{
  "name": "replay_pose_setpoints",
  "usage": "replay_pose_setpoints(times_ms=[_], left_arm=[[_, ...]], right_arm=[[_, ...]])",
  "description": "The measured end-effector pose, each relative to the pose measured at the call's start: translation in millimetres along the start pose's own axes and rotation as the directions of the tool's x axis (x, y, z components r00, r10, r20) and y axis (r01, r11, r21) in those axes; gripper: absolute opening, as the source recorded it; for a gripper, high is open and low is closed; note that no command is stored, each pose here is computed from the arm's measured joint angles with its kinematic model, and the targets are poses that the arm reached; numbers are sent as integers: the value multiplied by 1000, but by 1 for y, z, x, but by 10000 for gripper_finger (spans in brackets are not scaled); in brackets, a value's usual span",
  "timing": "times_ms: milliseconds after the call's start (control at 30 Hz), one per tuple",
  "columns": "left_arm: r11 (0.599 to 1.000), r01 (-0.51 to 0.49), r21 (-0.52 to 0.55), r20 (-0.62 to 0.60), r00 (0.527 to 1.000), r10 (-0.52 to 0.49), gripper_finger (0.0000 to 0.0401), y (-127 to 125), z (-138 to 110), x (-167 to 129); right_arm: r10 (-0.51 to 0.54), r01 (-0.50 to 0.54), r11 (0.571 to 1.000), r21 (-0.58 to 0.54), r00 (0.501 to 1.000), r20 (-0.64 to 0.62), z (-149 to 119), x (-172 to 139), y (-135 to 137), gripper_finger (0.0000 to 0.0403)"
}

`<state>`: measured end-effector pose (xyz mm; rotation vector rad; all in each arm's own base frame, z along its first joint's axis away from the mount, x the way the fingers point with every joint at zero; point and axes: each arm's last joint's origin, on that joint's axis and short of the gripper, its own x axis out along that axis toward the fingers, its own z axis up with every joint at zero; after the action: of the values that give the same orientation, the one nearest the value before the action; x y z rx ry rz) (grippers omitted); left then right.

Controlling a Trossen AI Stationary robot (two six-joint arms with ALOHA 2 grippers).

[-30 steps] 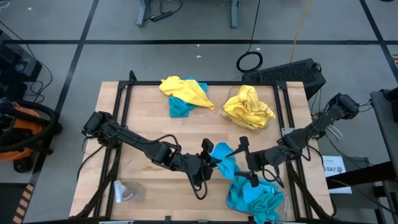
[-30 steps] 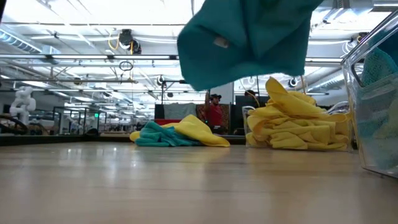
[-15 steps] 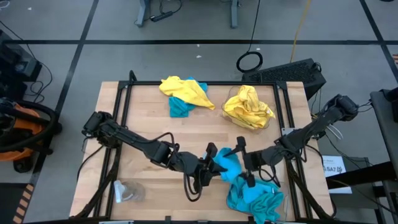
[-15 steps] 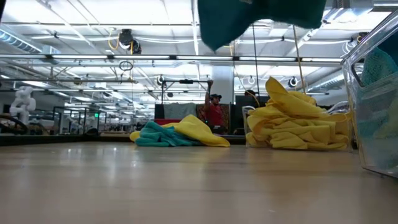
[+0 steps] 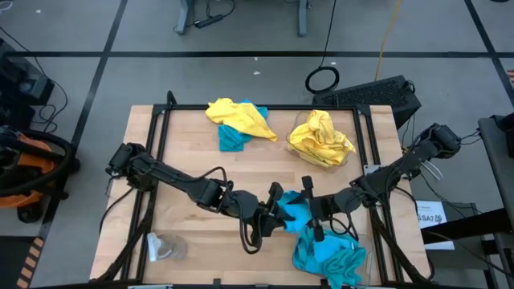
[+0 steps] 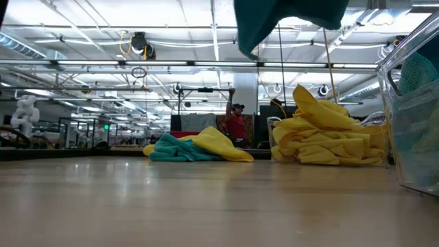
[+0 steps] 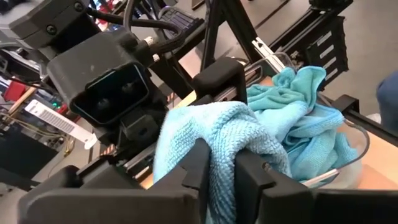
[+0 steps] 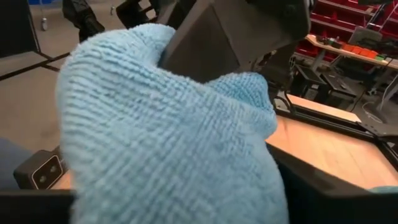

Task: Sort microfiber towel by color & place in baskets
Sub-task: Put the blue microfiber cloth into the bottom transparent bin

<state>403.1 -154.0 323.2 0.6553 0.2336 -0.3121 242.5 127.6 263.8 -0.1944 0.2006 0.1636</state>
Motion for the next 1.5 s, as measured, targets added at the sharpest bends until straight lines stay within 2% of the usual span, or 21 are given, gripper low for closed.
replay_pose_setpoints(times_ms=[167, 300, 433, 567, 767, 867, 967, 1067, 1167, 1267, 1400, 1500], left_arm=[[1000, -4, -5, 5, 1000, 4, 73, 0, 0, 0], [1000, -3, 1, 4, 1000, 3, 118, 0, 0, 0], [1000, 6, 6, -14, 1000, -6, 186, -5, 1, 0], [1000, -9, -5, -50, 999, 9, 254, -12, 3, -2], [999, -48, -17, -145, 988, 45, 325, -23, 2, -5], [998, -54, -27, -203, 978, 48, 340, -29, 0, -7], [997, -47, -56, -264, 964, 30, 342, -34, -4, -8], [995, -42, -92, -312, 950, 11, 342, -35, -10, -9], [991, -47, -124, -341, 940, 2, 342, -34, -14, -10], [989, -52, -141, -359, 934, -2, 342, -33, -16, -10], [984, -58, -166, -385, 923, -10, 342, -32, -20, -10], [981, -62, -184, -407, 913, -18, 342, -32, -23, -11]], right_arm=[[3, -3, 1000, -6, 1000, -7, -1, 0, 0, 101], [17, -17, 999, -34, 1000, -21, -2, -1, 2, 21], [39, -41, 998, -38, 998, -56, 0, -9, 6, 19], [82, -87, 996, -33, 988, -131, 12, -23, 11, 17], [201, -200, 979, 29, 943, -265, 37, -53, 23, 15], [308, -293, 951, 97, 892, -330, 49, -68, 32, 15], [420, -364, 907, 213, 817, -395, 60, -85, 39, 15], [497, -381, 864, 329, 750, -436, 65, -98, 43, 15], [522, -356, 844, 401, 717, -462, 64, -103, 47, 15], [555, -332, 820, 467, 660, -506, 54, -100, 54, 14], [578, -281, 807, 520, 560, -594, 28, -91, 68, 14], [614, -287, 784, 551, 490, -618, 6, -81, 82, 14]])
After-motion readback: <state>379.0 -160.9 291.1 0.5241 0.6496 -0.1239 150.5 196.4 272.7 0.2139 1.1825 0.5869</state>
